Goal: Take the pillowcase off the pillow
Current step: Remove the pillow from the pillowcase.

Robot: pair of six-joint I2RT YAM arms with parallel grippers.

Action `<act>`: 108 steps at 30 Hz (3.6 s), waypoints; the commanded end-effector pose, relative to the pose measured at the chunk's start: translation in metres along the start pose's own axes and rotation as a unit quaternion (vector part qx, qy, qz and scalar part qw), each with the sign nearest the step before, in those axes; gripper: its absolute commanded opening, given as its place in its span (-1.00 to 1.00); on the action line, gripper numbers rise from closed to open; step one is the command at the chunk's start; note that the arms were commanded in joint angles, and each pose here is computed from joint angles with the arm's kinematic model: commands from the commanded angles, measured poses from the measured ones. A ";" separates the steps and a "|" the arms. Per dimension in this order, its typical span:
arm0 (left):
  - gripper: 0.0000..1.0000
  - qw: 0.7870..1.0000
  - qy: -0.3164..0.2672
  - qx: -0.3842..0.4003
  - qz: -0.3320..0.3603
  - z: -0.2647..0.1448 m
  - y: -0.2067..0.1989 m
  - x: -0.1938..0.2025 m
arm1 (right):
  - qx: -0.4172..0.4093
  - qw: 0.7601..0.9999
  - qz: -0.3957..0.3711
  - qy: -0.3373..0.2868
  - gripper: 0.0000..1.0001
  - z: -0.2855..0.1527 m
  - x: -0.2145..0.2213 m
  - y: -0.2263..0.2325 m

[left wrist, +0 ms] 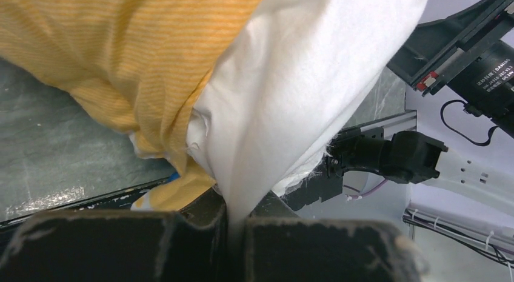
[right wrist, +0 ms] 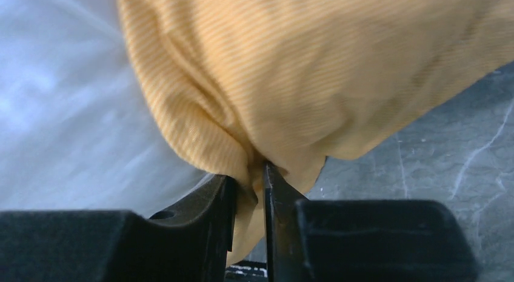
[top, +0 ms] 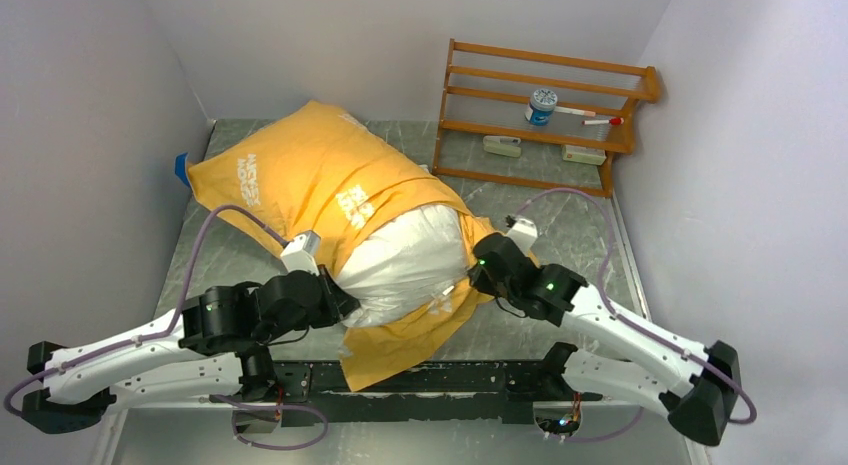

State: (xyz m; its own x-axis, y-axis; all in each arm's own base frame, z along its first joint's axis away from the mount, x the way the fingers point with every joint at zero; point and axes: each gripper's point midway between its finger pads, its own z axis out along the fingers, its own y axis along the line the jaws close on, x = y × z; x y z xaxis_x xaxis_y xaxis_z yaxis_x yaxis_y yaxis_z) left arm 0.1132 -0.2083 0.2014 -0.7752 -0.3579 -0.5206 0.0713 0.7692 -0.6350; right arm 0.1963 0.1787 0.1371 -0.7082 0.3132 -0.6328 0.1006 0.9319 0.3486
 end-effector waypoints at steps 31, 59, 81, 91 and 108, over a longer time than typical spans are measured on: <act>0.62 0.880 0.084 0.016 0.467 0.065 -0.099 -0.009 | -0.090 0.979 0.130 0.130 -0.35 0.030 0.069 -0.033; -0.90 0.863 0.195 -0.110 0.453 0.063 -0.028 0.028 | 0.045 0.983 0.154 0.090 -0.40 0.033 0.063 -0.082; -0.91 0.912 0.117 -0.114 0.377 0.049 -0.027 0.008 | 0.009 0.993 0.107 -0.050 0.69 -0.027 -0.041 -0.056; -0.90 0.923 0.098 -0.116 0.354 0.033 -0.022 -0.002 | -0.044 0.989 0.142 0.009 -0.34 0.007 -0.013 -0.035; -0.91 0.934 0.036 -0.133 0.328 -0.005 -0.014 -0.039 | -0.004 0.980 0.164 0.116 -0.78 0.064 0.017 -0.101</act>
State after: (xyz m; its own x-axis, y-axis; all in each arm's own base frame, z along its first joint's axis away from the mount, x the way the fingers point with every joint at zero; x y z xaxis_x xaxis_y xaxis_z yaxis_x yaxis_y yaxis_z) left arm 0.1376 -0.2333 0.2058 -0.6824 0.3204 -0.6570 0.4443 0.8955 -0.0248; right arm 0.2366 0.0909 0.0742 -0.6652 0.6321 -0.3974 0.4240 0.7579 0.4958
